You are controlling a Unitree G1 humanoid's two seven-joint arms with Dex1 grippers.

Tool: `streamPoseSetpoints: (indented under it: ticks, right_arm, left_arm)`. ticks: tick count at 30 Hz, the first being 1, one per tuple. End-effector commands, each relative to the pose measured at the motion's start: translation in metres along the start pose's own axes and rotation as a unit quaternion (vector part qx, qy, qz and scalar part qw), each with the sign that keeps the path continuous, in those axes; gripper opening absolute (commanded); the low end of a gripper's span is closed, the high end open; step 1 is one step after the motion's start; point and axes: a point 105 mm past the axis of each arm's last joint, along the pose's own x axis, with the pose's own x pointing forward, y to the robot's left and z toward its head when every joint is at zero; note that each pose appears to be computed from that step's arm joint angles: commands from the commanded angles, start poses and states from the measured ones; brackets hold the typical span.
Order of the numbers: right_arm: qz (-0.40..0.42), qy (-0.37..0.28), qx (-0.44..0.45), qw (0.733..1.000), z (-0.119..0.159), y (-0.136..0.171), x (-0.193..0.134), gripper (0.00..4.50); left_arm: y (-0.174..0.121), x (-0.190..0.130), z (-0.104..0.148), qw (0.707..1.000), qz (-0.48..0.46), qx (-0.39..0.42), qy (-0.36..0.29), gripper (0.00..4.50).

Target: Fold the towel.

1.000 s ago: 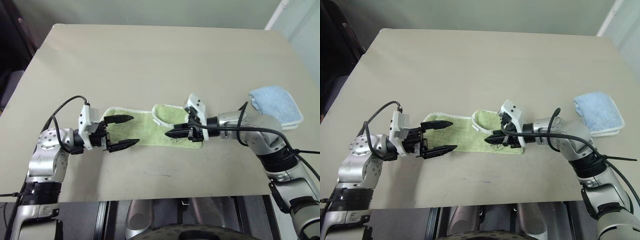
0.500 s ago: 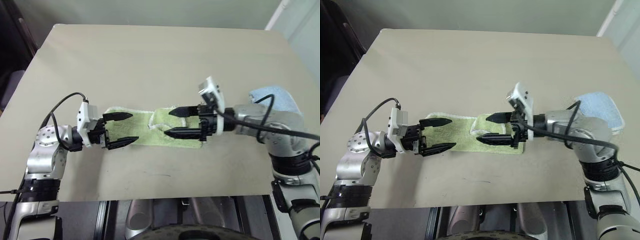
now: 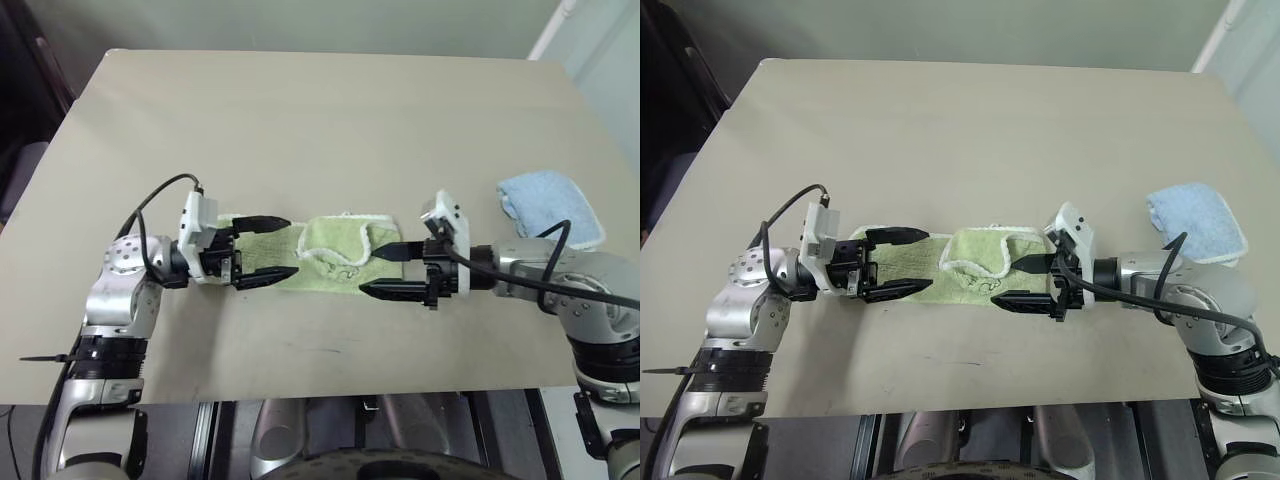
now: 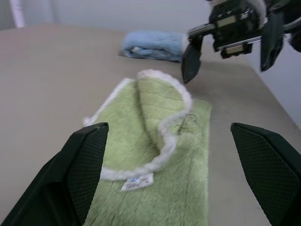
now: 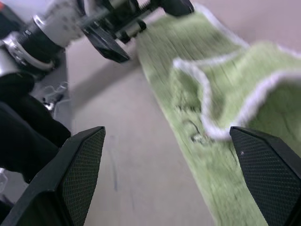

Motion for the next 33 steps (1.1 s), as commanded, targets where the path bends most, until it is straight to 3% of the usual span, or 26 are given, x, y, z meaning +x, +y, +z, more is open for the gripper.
streamPoseSetpoints:
  ticks: [1, 15, 26, 33]
  right_arm:
    - [-0.009, -0.011, -0.018, 1.0, 0.007, 0.002, -0.001, 4.48]
    - [-0.027, 0.029, -0.025, 0.999, -0.003, -0.01, 0.012, 4.48]
    - [-0.011, -0.016, -0.038, 0.999, 0.027, -0.013, 0.032, 4.48]
    - [-0.012, -0.017, -0.045, 0.999, 0.03, -0.019, 0.05, 4.48]
  left_arm:
    - [0.001, 0.007, -0.003, 0.999, -0.03, 0.0, 0.012, 4.5]
    - [-0.003, 0.029, -0.02, 0.996, -0.082, -0.013, 0.027, 4.5]
    - [-0.015, 0.017, -0.018, 0.996, -0.083, -0.016, 0.04, 4.5]
    - [-0.024, 0.01, -0.019, 0.996, -0.068, -0.026, 0.042, 4.5]
